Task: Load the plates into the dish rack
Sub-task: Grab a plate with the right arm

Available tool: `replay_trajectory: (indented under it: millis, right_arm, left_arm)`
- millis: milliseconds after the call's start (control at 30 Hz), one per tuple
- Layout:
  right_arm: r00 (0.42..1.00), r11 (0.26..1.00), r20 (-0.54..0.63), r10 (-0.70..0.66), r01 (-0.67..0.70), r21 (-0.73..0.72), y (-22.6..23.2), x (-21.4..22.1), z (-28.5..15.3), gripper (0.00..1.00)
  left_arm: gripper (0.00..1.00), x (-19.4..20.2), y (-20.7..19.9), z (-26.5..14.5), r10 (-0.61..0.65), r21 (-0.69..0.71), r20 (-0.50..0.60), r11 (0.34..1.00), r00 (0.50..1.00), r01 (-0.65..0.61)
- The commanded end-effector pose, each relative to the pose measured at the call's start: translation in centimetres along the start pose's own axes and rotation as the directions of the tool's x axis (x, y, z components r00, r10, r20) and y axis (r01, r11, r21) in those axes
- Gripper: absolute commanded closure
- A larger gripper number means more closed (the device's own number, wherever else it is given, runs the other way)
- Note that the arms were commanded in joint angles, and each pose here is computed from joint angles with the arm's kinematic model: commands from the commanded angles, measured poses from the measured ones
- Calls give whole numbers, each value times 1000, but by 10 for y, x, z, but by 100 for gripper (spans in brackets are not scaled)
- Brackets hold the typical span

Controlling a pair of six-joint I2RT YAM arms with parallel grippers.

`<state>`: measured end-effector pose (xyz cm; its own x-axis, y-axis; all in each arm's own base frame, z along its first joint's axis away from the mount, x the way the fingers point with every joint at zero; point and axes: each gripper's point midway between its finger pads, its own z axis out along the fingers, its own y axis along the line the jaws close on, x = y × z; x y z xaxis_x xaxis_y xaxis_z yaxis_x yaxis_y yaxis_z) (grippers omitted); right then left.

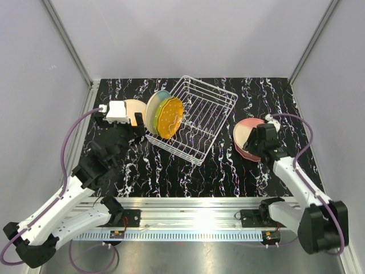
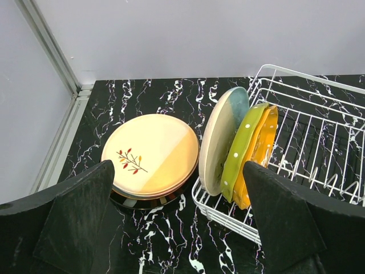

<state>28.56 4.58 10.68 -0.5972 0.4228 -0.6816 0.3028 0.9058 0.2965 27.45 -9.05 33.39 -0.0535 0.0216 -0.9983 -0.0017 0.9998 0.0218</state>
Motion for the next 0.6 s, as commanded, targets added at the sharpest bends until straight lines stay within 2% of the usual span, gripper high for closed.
replay_trajectory:
  millis: [0,233,433,567]
  right_arm:
    - [993,990,26,-114,116,-80,24,-21,10,49]
    - [973,973,25,-231,231,-22,30,-30,30,48]
    - [925,925,17,-380,380,31,44,-25,31,44]
    - [916,914,6,-401,399,78,42,-20,35,43]
  left_arm:
    - [1,-12,-2,-1,-52,9,44,999,998,51]
    - [1,-10,-5,0,-44,17,41,999,998,43]
    - [1,-9,-6,1,-35,17,37,999,999,34]
    - [1,-9,-7,0,-36,22,38,999,999,35]
